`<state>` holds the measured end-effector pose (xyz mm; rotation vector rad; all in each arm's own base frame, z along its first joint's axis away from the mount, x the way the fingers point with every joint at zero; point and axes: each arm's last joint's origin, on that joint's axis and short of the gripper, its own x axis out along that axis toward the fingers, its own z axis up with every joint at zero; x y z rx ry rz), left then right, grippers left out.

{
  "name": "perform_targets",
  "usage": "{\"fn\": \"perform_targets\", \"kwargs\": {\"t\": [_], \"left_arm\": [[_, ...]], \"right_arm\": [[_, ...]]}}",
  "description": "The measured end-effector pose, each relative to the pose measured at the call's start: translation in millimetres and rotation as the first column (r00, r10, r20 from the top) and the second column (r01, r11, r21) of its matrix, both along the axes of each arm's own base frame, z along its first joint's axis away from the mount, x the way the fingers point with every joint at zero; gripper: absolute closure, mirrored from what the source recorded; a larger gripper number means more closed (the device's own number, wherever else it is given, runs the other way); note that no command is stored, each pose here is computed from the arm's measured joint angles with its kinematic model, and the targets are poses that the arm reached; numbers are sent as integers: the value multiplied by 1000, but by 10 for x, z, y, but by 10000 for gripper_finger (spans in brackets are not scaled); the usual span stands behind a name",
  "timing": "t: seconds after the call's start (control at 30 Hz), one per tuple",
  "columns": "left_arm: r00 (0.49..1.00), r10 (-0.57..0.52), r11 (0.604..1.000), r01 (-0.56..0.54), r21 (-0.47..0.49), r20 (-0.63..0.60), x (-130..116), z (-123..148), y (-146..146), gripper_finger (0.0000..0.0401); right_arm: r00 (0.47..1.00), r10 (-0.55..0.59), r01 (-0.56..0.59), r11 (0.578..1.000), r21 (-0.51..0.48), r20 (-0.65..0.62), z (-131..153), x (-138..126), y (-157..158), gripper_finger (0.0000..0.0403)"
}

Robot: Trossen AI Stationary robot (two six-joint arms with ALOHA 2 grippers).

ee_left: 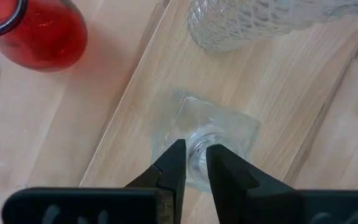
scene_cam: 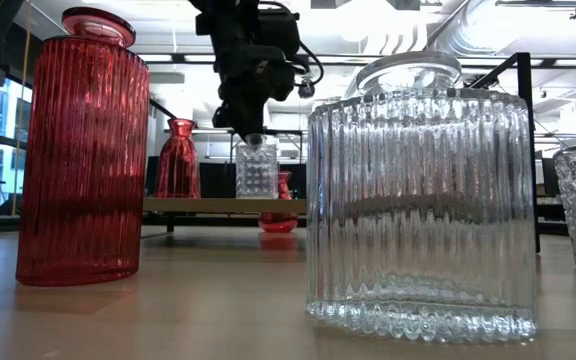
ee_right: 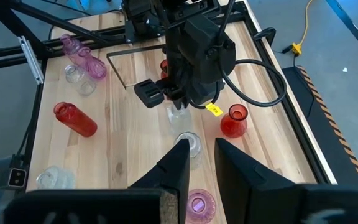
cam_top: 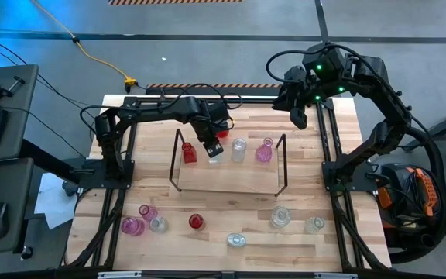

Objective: Sort vases onto shelf
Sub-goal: Put the transparent vase on the shelf, then put the red vase aligned with the other red vase on the shelf

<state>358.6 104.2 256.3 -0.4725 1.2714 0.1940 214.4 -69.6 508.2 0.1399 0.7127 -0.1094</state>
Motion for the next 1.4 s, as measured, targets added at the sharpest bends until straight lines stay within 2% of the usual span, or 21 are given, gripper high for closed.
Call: {"fn": "perform_targets", "kwargs": {"t": [0.33, 0.5, 0.77, 0.9, 1.1, 1.3, 1.4], "left_arm": [[1000, 0, 1000, 0, -2, -3, -3, 17, -1, 310], [1000, -14, 1000, 14, 10, 15, 2, 190, 16, 309], [993, 2, 999, -8, 51, 119, 10, 663, 128, 308], [978, 15, 992, -41, 122, 208, -90, 1031, 173, 309], [938, 111, 940, -207, 272, 328, -538, 1583, 217, 311], [861, 244, 864, -402, 304, 446, -1161, 2035, 161, 311], [820, 305, 806, -493, 328, 484, -1457, 2193, 69, 311]], "right_arm": [[1000, 8, -8, 1000, 6, 2, 0, 1, 3, 346], [1000, 8, -8, 1000, 6, 3, 1, 1, 3, 346], [1000, 15, -15, 1000, 7, 3, 1, 1, 5, 346], [1000, 19, -19, 1000, 2, 4, 0, 3, 4, 346], [999, 30, -30, 999, -19, 26, -69, 123, -39, 346], [992, 69, -59, 994, -97, 101, -219, 397, -145, 346], [982, 96, -75, 988, -132, 162, -299, 526, -241, 346]]}}
